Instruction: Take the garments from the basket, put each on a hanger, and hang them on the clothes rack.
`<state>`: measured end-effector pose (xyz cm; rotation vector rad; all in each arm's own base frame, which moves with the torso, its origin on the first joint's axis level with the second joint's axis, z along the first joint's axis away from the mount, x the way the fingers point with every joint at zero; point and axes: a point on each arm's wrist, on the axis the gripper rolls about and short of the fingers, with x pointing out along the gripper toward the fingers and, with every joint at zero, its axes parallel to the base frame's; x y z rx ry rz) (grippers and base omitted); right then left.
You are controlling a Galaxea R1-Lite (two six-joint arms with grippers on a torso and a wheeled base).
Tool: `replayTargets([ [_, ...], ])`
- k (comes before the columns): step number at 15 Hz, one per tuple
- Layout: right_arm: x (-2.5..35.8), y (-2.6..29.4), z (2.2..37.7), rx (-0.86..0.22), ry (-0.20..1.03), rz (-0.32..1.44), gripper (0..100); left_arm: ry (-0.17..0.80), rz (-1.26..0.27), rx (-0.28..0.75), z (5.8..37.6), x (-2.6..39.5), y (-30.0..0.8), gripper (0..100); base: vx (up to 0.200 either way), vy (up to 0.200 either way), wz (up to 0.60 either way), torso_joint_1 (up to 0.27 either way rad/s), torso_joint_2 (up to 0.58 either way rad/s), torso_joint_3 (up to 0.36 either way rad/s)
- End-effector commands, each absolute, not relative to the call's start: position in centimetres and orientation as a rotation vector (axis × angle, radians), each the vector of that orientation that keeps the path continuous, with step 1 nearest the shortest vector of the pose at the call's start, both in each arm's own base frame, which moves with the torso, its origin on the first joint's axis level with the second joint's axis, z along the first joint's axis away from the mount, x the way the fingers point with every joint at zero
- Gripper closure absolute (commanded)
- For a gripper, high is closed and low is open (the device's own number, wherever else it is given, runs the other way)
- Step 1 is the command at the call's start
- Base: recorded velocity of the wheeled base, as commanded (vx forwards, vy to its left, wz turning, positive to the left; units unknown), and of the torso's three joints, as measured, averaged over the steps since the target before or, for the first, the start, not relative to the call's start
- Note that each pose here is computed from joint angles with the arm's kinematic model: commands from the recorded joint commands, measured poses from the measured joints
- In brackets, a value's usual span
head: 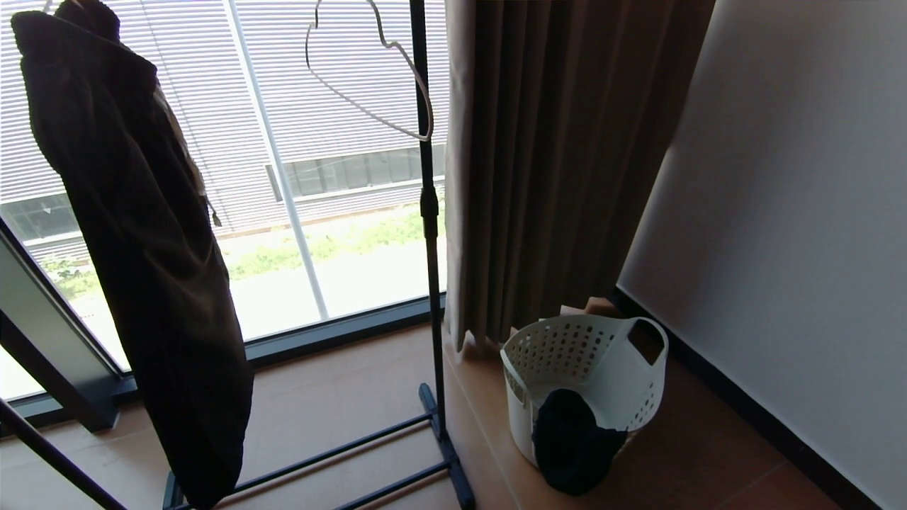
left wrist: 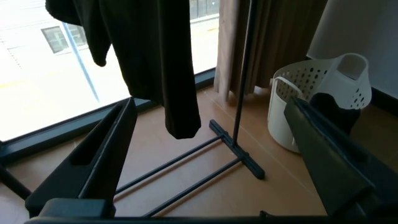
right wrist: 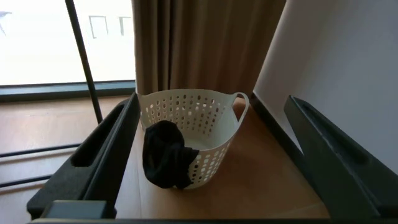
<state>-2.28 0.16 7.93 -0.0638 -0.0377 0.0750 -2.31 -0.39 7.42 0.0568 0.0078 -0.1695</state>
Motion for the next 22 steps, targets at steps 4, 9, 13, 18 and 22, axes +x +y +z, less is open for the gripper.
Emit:
replayTargets([
  [4, -2.28, 0.16, 7.93, -0.066, -0.038, 0.076, 0, 0.007, -0.169, 0.059, 7.42, -2.31, -0.39, 0, 0.000, 0.000, 0.00, 0.000, 0.00, 0.000],
  [9, -2.28, 0.16, 7.93, -0.064, -0.038, 0.076, 0, 0.008, -0.163, 0.056, 7.42, -2.31, -0.38, 0, 0.000, 0.000, -0.24, 0.001, 0.00, -0.001],
  [13, -2.28, 0.16, 7.94, -0.066, -0.039, 0.074, 0, 0.007, -0.169, 0.057, 7.42, -2.31, -0.39, 0, 0.000, 0.000, 0.00, 0.000, 0.00, 0.000],
  [18, -2.28, 0.16, 7.93, -0.064, -0.038, 0.074, 0, 0.009, -0.169, 0.057, 7.41, -2.31, -0.39, 0, 0.000, 0.000, 0.00, 0.001, 0.00, -0.074],
  [22, -2.28, 0.16, 7.94, -0.064, -0.039, 0.074, 0, 0.009, -0.169, 0.057, 7.41, -2.31, -0.38, 0, 0.000, 0.000, 0.00, 0.006, 0.00, -0.187],
])
